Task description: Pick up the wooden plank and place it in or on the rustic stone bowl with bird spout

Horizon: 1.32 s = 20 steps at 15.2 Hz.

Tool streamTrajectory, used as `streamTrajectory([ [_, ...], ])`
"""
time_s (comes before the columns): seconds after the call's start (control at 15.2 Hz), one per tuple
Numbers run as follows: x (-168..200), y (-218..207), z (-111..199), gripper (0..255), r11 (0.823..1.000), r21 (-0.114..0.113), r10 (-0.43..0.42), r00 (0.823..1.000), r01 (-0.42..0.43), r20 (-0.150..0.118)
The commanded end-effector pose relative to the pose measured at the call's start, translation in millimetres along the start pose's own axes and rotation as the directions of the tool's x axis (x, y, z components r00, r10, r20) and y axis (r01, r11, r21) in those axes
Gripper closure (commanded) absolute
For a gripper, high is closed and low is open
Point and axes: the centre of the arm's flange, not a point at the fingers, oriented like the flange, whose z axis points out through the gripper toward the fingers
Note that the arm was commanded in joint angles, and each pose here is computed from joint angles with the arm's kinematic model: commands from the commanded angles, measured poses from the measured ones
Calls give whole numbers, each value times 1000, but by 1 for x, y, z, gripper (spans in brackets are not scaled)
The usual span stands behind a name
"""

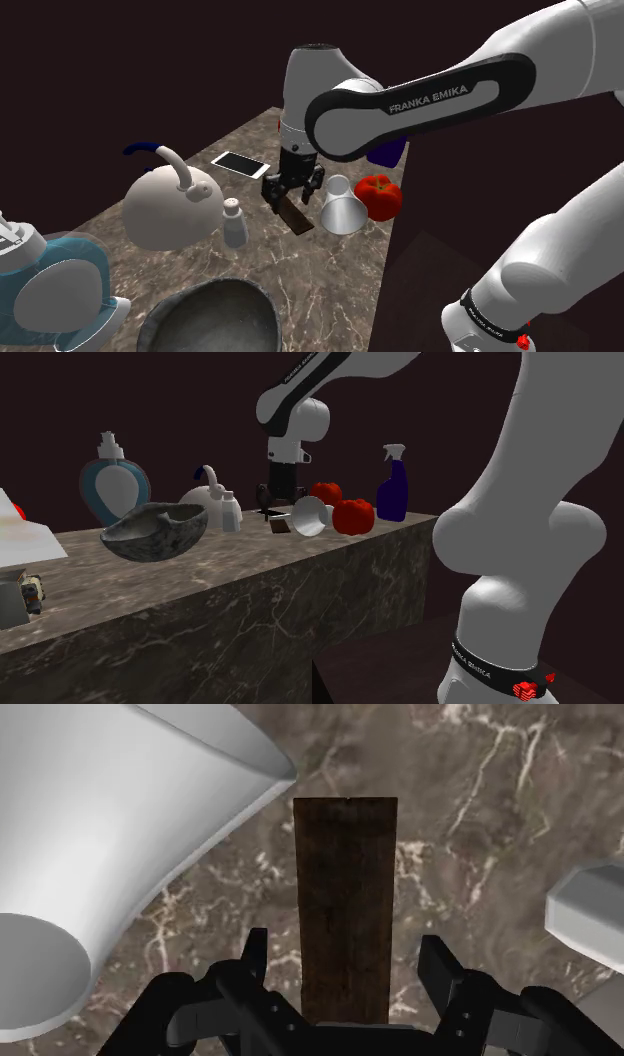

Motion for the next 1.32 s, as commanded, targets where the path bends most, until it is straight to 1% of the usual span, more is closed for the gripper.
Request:
streamTrajectory([
  [0.0,21,-12,-13,0,999,-49,-14,1000,15,17],
  [0.07,33,-19,-20,0,997,-74,-22,999,24,26],
  [0.13,34,-20,-20,0,997,-75,-22,999,24,27],
  [0.59,33,-17,20,0,997,-75,-22,999,24,27],
  [1.12,33,-17,20,0,997,-75,-22,999,24,27],
  [1.19,33,-17,20,255,997,-75,-22,999,24,27],
  [1.25,33,-17,20,255,997,-75,-22,999,24,27],
])
